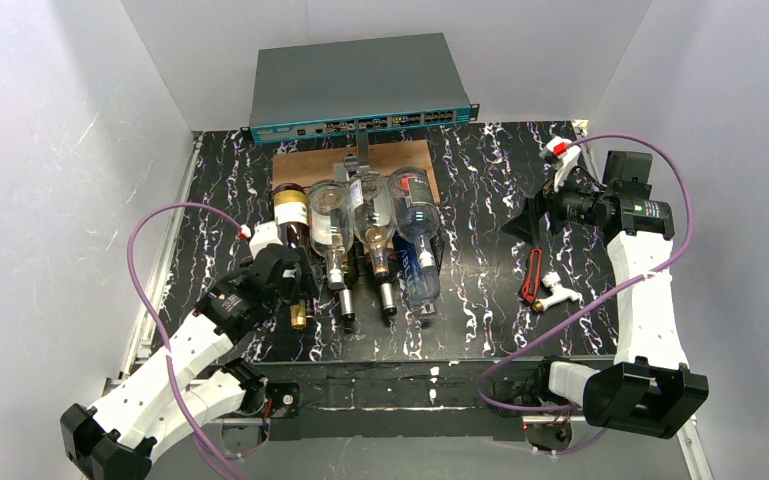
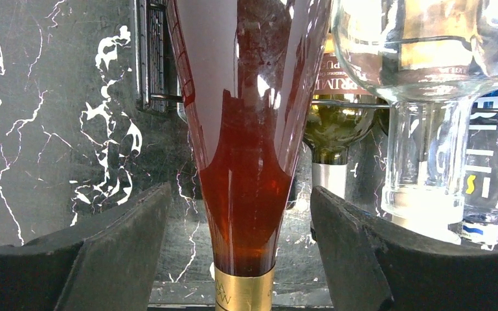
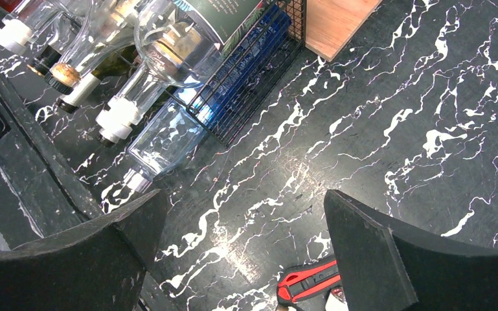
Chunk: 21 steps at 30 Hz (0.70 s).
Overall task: Take the wine bottle off the wine rack
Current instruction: Pick up the wine bottle from the wine rack.
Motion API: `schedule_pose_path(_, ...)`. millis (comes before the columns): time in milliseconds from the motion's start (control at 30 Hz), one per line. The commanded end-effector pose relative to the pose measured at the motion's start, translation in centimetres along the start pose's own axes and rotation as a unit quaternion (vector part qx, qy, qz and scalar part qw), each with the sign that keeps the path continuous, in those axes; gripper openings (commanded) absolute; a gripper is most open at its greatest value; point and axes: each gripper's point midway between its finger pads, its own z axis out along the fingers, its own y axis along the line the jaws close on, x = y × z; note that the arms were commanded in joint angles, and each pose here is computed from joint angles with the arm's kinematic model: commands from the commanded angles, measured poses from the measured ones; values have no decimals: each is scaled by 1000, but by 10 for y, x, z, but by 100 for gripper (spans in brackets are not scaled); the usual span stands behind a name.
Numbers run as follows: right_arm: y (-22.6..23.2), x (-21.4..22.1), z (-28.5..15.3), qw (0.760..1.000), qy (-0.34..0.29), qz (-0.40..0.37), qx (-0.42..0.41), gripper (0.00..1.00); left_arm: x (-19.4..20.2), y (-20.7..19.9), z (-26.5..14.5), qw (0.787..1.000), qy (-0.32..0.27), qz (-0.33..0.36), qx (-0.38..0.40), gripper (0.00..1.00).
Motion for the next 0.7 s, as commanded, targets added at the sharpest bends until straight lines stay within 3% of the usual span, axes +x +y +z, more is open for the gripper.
schedule_pose_path(0, 1, -5, 0, 1000, -12, -5, -5, 100, 0, 4, 2, 1000, -7, -7, -8, 76)
schedule_pose_path(667, 2, -6, 0, 1000, -14, -6, -7, 100, 7, 6, 8, 1000, -9, -12, -7, 67)
